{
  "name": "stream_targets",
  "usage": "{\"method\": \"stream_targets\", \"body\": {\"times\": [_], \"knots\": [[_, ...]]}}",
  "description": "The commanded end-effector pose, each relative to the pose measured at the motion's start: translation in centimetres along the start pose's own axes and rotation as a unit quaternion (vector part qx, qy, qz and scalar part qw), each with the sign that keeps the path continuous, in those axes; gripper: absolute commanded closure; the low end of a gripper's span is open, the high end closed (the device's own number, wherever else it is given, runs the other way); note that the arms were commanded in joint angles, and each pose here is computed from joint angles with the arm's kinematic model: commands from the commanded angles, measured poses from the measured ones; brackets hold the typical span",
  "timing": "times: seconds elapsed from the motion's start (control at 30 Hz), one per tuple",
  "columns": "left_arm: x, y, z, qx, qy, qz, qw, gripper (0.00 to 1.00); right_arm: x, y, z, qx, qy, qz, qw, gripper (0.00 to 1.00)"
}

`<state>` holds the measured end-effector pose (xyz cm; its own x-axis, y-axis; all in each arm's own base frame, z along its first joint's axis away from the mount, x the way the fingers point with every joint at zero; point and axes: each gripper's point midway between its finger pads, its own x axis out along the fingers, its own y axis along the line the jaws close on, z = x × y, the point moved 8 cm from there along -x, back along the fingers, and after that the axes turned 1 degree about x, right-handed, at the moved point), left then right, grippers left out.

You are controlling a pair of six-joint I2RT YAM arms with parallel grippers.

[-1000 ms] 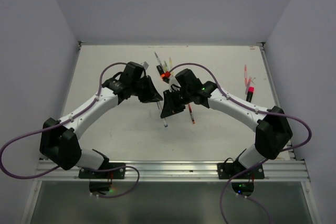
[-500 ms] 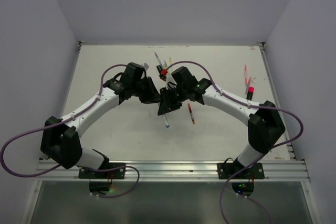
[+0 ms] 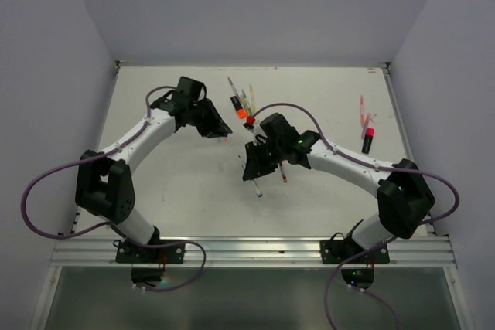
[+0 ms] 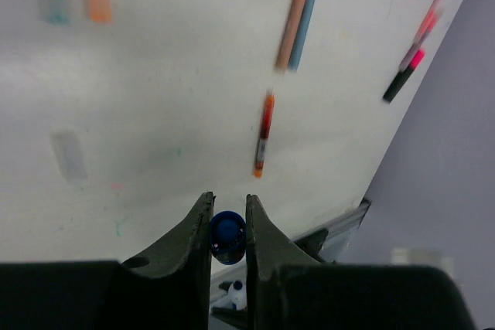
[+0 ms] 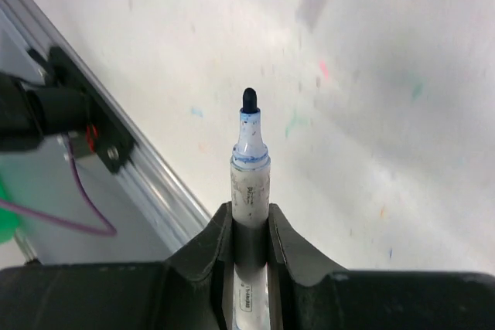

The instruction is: Open the pen caps

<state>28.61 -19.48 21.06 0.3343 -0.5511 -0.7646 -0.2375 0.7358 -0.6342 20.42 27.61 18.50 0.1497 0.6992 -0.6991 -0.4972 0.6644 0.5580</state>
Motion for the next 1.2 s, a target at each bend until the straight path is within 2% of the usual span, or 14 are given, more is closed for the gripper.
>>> {"method": "stream_targets", "body": {"times": [0.0, 0.1, 0.17, 0.33, 0.53, 0.57, 0.8, 1.03, 1.17], "knots": [[-2.7, -0.7, 6.4, 0.003, -0.128, -0.01, 0.992, 1.0, -1.8, 0.2, -4.2, 0.011, 0.051, -0.004, 0.999, 1.0], [-2.2, -1.0, 6.3, 0.014, -0.134, -0.058, 0.989, 1.0, -1.7, 0.4, -4.5, 0.01, 0.057, 0.011, 0.998, 1.0], [-2.2, -0.6, 6.0, 0.015, -0.135, -0.053, 0.989, 1.0, -2.1, -0.1, -3.8, 0.015, 0.04, -0.013, 0.999, 1.0], [-1.5, 3.1, 5.3, 0.042, -0.137, 0.063, 0.988, 1.0, -2.9, -2.7, -0.4, 0.052, 0.016, -0.055, 0.997, 1.0], [1.1, 6.8, 6.1, 0.086, -0.108, 0.177, 0.974, 1.0, -4.7, -9.8, 5.4, 0.124, -0.037, -0.15, 0.98, 1.0], [1.4, 7.0, 6.4, 0.097, -0.11, 0.182, 0.972, 1.0, -5.8, -11.0, 7.1, 0.13, -0.062, -0.172, 0.974, 1.0], [4.5, 8.2, 8.6, 0.124, -0.102, 0.225, 0.961, 1.0, -7.1, -16.5, 10.5, 0.146, -0.059, -0.263, 0.952, 1.0], [6.9, 8.9, 10.0, 0.132, -0.083, 0.252, 0.955, 1.0, -6.9, -23.1, 11.9, 0.171, -0.054, -0.281, 0.943, 1.0], [7.4, 8.8, 10.4, 0.134, -0.076, 0.256, 0.954, 1.0, -5.8, -24.2, 13.5, 0.159, -0.063, -0.279, 0.945, 1.0]]}}
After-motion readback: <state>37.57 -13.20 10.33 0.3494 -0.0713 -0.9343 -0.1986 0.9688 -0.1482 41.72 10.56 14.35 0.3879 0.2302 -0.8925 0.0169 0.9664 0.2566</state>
